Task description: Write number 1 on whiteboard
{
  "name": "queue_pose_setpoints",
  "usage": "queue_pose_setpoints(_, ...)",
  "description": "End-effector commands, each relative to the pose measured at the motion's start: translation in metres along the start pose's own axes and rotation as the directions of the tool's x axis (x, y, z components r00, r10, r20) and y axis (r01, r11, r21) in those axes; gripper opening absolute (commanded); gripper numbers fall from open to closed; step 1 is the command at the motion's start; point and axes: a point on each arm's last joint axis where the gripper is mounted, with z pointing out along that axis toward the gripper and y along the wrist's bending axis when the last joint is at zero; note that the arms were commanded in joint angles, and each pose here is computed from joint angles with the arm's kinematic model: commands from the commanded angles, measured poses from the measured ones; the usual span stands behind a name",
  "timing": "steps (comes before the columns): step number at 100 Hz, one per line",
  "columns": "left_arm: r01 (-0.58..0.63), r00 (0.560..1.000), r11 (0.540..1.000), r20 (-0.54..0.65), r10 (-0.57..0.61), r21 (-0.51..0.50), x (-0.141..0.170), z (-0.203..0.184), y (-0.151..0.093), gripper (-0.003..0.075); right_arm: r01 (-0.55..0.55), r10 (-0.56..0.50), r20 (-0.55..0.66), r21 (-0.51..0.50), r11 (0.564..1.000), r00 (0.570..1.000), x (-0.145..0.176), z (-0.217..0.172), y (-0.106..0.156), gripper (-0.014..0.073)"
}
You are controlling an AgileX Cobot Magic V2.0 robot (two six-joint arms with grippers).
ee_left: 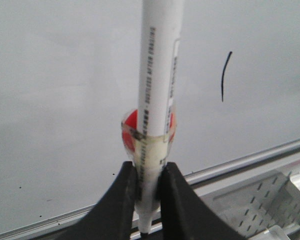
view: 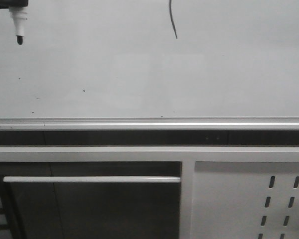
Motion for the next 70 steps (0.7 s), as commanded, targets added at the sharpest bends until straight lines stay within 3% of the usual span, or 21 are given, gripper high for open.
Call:
queue_pose_setpoints(1,0.0,0.996,1.0,0.086,0.001,-0.017,-0.009,0.003,-0.004,-0.0018,0.019,-0.018,-0.007,0.061,0.998,1.0,-0.005,-0.004,-0.013,-0.0069)
queue_pose_setpoints(27,-0.038,0.981,0.988,0.181,0.065,-0.147,0.003,0.015,-0.02,-0.0018,-0.026,0.025,0.017,0.055,0.998,1.0,-0.002,-0.01,-0.027,-0.0069)
queue_pose_setpoints(50,-0.101,0.982,0.988,0.149,0.118,-0.116,0.02,0.019,-0.04,-0.0018,-0.036,0.034,0.023,0.054,0.998,0.999,-0.002,-0.012,-0.03,-0.0069)
queue_pose_setpoints(70,-0.021,0.981,0.984,0.186,0.054,-0.177,0.034,0.027,-0.046,-0.0018,-0.004,0.003,0.021,0.054,0.999,1.0,-0.002,-0.012,-0.03,-0.0069)
